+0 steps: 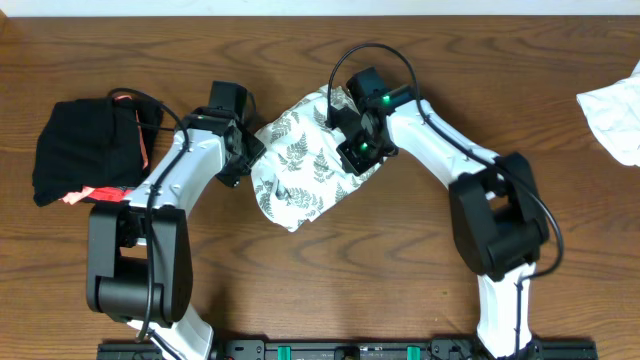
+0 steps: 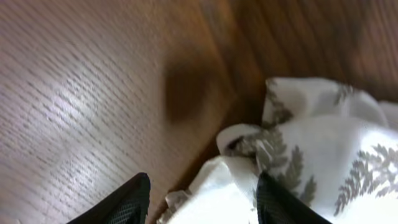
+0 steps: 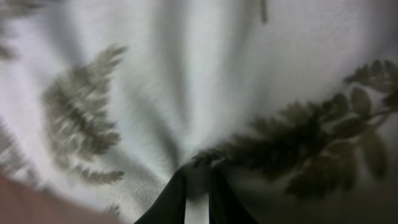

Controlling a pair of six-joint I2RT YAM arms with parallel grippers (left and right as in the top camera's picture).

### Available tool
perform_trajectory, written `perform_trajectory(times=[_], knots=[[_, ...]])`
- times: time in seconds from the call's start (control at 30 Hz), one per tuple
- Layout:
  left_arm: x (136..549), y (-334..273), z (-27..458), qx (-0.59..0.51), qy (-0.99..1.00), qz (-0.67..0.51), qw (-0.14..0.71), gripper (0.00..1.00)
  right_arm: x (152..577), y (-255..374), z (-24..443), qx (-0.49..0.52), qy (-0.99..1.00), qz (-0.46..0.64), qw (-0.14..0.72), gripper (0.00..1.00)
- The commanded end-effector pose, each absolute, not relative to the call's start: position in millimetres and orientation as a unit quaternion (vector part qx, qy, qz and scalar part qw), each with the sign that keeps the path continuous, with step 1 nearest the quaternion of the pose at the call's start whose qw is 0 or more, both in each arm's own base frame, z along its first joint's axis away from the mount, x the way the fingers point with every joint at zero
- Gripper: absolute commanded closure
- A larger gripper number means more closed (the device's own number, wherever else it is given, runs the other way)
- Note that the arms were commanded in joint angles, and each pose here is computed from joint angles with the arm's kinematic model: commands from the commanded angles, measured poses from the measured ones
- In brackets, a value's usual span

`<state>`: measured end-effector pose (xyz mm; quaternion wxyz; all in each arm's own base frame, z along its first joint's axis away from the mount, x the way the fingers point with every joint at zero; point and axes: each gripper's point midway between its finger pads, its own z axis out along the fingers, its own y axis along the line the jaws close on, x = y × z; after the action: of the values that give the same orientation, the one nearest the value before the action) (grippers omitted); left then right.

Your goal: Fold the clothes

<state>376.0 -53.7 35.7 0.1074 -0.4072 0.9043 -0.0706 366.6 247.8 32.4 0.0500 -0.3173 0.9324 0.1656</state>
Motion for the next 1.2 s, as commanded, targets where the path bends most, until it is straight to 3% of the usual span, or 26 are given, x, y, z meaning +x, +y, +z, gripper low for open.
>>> perform_trajectory(times=[0.0, 0.2, 0.3, 0.43, 1.17], knots=[[376, -43, 37, -0.396, 0.909, -0.063, 0.113, 0.44, 370, 252, 81, -0.315, 0.929, 0.163, 0.105, 0.87], [359, -65, 36, -0.343, 0.931, -0.117, 0.052, 0.44, 410, 210, 128, -0.247, 0.944, 0.082, 0.202, 0.77], [345, -80, 38, -0.305, 0.941, -0.147, 0.014, 0.41, 424, 184, 130, -0.216, 0.950, 0.076, 0.211, 0.80], [331, -85, 38, -0.285, 0.946, -0.155, -0.016, 0.38, 433, 162, 120, -0.212, 0.952, 0.093, 0.199, 0.85], [334, -83, 21, -0.282, 0.948, -0.144, -0.021, 0.34, 424, 205, 41, -0.284, 0.935, 0.166, 0.129, 0.86]])
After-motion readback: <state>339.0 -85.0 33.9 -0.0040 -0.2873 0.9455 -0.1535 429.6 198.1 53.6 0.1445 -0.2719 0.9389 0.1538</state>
